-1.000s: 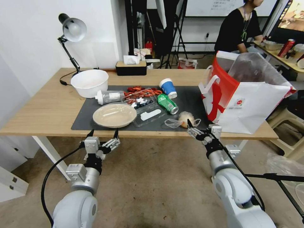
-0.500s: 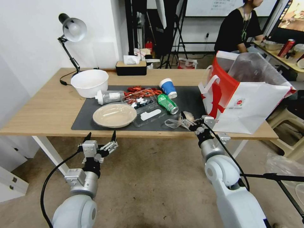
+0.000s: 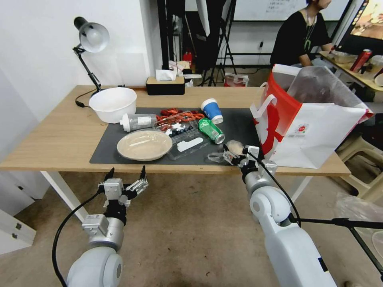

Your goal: Pick up the trash from the table and place it into the takeout bag.

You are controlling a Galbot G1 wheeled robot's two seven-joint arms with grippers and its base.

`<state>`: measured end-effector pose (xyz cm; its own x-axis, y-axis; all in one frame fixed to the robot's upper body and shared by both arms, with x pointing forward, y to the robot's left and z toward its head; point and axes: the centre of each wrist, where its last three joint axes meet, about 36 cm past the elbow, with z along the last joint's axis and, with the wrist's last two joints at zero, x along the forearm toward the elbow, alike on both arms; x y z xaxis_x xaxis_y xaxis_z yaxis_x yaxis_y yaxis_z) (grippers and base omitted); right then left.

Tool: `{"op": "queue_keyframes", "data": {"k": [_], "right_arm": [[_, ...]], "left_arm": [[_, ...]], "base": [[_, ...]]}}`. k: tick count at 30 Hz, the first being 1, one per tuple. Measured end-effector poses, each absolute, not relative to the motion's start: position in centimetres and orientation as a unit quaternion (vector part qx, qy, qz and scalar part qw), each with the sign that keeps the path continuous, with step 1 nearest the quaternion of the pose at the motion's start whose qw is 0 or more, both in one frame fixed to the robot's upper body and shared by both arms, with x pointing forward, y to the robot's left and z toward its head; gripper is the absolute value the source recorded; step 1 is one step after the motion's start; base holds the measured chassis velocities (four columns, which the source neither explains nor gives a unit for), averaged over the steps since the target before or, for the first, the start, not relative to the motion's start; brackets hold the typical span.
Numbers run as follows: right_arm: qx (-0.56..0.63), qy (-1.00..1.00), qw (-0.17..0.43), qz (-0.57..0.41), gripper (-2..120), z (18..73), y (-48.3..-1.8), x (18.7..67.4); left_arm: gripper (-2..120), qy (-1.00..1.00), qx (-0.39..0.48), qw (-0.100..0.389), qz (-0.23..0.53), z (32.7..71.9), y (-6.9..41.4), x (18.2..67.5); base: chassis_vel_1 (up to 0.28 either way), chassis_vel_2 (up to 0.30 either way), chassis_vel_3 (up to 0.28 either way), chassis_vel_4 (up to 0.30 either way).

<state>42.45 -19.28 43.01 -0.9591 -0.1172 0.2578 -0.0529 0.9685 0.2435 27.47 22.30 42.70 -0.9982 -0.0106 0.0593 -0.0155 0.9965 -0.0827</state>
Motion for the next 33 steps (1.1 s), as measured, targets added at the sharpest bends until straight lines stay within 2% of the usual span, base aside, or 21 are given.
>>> {"op": "queue_keyframes", "data": {"k": [1,2,5,6,8,10,12,13,16,17,20,22,25,26,29,30,33], "right_arm": [[0.043,-0.982,0.139,-0.118,68,43.1,-19.2,42.4],[0.043,-0.982,0.139,-0.118,68,43.1,-19.2,42.4],[0.041,-0.982,0.142,-0.117,49,43.1,-19.1,42.2],[0.041,-0.982,0.142,-0.117,49,43.1,-19.1,42.2],[0.039,-0.982,0.142,-0.115,39,43.1,-19.2,42.1],[0.039,-0.982,0.142,-0.115,37,43.1,-19.2,42.1],[0.038,-0.983,0.140,-0.115,24,43.3,-19.3,41.8],[0.038,-0.983,0.140,-0.115,24,43.3,-19.3,41.8],[0.051,-0.983,0.119,-0.128,12,44.0,-19.5,41.2],[0.051,-0.983,0.119,-0.128,12,44.0,-19.5,41.2],[0.090,-0.982,0.065,-0.152,5,45.1,-20.1,40.0],[0.099,-0.981,0.052,-0.157,5,45.5,-20.2,39.8],[0.141,-0.973,-0.007,-0.181,5,47.4,-21.3,39.0],[0.141,-0.973,-0.007,-0.181,5,47.4,-21.3,39.0],[0.162,-0.963,-0.085,-0.197,5,51.3,-23.5,38.9],[0.162,-0.963,-0.085,-0.197,5,51.3,-23.5,38.9],[0.155,-0.959,-0.134,-0.195,5,54.7,-25.1,39.4]], "left_arm": [[99,-0.999,0.007,0.030,0.041,42.6,22.3,27.5],[99,-0.999,0.007,0.030,0.041,42.6,22.3,27.5],[100,-0.999,0.006,0.029,0.040,42.3,22.3,27.6],[100,-0.999,0.006,0.029,0.040,42.3,22.3,27.6],[100,-0.999,0.006,0.029,0.039,42.2,22.2,27.6],[100,-0.999,0.006,0.029,0.039,42.1,22.2,27.6],[100,-0.999,0.006,0.029,0.038,42.0,22.2,27.6],[100,-0.999,0.006,0.029,0.038,42.0,22.2,27.6],[100,-0.999,0.007,0.028,0.036,41.9,22.2,27.6],[100,-0.999,0.007,0.028,0.036,41.9,22.2,27.6],[100,-0.999,0.008,0.026,0.034,41.9,22.3,27.6],[100,-0.999,0.009,0.026,0.034,41.9,22.3,27.6],[100,-0.999,0.009,0.026,0.033,41.9,22.3,27.5],[100,-0.999,0.009,0.026,0.033,41.9,22.3,27.5],[100,-0.999,0.011,0.023,0.033,41.8,22.3,27.4],[100,-0.999,0.011,0.023,0.033,41.8,22.3,27.4],[100,-0.999,0.011,0.021,0.033,41.8,22.3,27.3]], "base": [[0.000,0.000,0.000,0.000],[0.000,0.000,0.000,0.000],[0.000,0.000,0.000,0.000],[0.000,0.000,0.000,0.000],[0.000,0.000,0.000,0.000],[0.000,0.000,0.000,0.000],[0.000,0.000,0.000,0.000],[0.000,0.000,0.000,0.000],[0.000,0.000,0.000,0.000],[0.000,0.000,0.000,0.000],[0.000,0.000,0.000,0.000],[0.000,0.000,0.000,0.000],[0.000,0.000,0.000,0.000],[0.000,0.000,0.000,0.000],[0.000,0.000,0.000,0.000],[0.000,0.000,0.000,0.000],[0.000,0.000,0.000,0.000]]}}
